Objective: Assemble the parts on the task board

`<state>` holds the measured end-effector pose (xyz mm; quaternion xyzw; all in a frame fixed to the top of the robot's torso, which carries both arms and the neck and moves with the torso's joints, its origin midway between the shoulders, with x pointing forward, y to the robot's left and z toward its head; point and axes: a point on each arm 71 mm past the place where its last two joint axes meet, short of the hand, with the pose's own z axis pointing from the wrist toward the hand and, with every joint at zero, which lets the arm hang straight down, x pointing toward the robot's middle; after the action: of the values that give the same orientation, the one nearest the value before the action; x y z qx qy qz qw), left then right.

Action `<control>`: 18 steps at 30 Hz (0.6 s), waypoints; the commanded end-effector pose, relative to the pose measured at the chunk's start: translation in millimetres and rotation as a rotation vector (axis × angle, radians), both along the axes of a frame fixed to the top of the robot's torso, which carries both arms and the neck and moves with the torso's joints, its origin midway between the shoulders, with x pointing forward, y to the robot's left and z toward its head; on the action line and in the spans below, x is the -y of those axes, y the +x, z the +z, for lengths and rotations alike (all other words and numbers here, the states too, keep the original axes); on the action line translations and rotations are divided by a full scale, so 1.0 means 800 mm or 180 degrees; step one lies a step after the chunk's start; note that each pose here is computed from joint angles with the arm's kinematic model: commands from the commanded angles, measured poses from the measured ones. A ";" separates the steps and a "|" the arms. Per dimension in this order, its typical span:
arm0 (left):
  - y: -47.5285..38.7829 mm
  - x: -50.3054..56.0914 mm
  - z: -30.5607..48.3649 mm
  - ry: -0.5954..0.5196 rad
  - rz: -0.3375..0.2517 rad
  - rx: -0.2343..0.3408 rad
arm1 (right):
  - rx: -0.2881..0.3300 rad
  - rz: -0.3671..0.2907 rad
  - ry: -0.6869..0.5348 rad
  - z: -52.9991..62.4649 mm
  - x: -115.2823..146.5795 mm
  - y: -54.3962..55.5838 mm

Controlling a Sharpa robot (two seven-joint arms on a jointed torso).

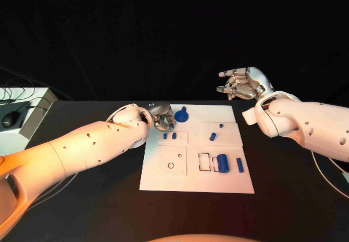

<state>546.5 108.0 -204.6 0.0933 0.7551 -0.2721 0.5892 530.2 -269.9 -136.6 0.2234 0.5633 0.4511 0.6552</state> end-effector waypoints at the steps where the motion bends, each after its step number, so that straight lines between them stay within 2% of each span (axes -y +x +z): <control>1: -0.003 0.005 -0.0060 0.0075 -0.0053 -0.0081 | 0.0029 0.0051 -0.0014 0.001 -0.002 -0.001; 8: -0.004 0.006 -0.0080 0.0104 -0.0069 -0.0118 | 0.0028 0.0051 -0.0014 0.001 -0.002 -0.001; 18: -0.004 0.001 -0.0073 0.0099 -0.0040 -0.0101 | 0.0029 0.0046 -0.0017 0.001 -0.001 0.000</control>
<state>545.4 108.5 -207.0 0.0956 0.7600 -0.2666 0.5850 530.3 -270.2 -136.7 0.2235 0.5634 0.4507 0.6554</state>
